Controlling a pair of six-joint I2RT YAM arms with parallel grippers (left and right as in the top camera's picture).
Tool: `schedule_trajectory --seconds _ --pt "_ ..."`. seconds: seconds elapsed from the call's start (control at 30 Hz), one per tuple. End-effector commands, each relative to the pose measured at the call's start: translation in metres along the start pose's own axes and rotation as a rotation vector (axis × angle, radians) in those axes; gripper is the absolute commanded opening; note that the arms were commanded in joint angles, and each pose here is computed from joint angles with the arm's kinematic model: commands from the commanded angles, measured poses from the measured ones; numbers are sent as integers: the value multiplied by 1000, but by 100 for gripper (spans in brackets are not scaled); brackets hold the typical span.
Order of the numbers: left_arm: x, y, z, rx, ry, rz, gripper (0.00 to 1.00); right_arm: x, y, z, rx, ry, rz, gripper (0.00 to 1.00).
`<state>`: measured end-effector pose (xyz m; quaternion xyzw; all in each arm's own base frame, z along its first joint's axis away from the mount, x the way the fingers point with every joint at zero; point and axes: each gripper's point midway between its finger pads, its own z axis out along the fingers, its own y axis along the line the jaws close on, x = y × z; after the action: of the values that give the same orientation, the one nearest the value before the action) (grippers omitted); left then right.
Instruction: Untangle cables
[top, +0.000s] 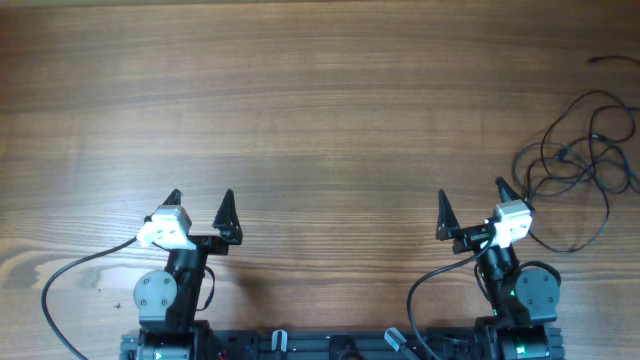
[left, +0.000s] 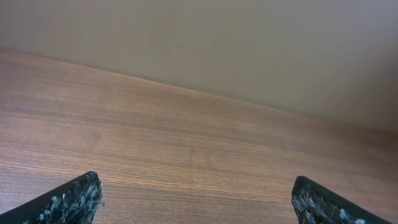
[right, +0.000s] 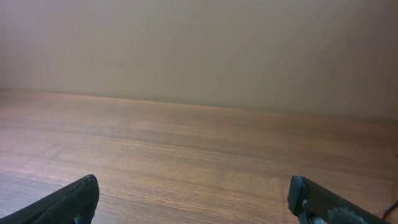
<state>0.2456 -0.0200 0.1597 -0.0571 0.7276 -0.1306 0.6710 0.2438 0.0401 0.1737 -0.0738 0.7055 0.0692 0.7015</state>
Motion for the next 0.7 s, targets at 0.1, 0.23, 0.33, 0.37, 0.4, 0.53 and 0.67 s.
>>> schedule_trajectory --seconds 0.1,0.23,0.33,0.37,0.4,0.53,0.67 --pt "1 -2 0 14 4 5 100 -3 -2 -1 15 -14 -19 100" --pt "1 -2 0 14 4 5 100 -3 -2 -1 15 -14 -19 100" --pt "1 -2 0 14 4 5 100 -3 -2 -1 15 -14 -19 100" --pt "1 -2 0 14 4 5 100 -3 -2 -1 15 -14 -19 100" --pt "1 -2 0 14 4 5 100 -3 -2 -1 15 -14 -19 100" --pt "1 -2 0 14 4 5 100 -3 -2 -1 15 -14 -19 100" --pt "1 -2 0 14 4 5 100 -3 -2 -1 15 -14 -19 100"
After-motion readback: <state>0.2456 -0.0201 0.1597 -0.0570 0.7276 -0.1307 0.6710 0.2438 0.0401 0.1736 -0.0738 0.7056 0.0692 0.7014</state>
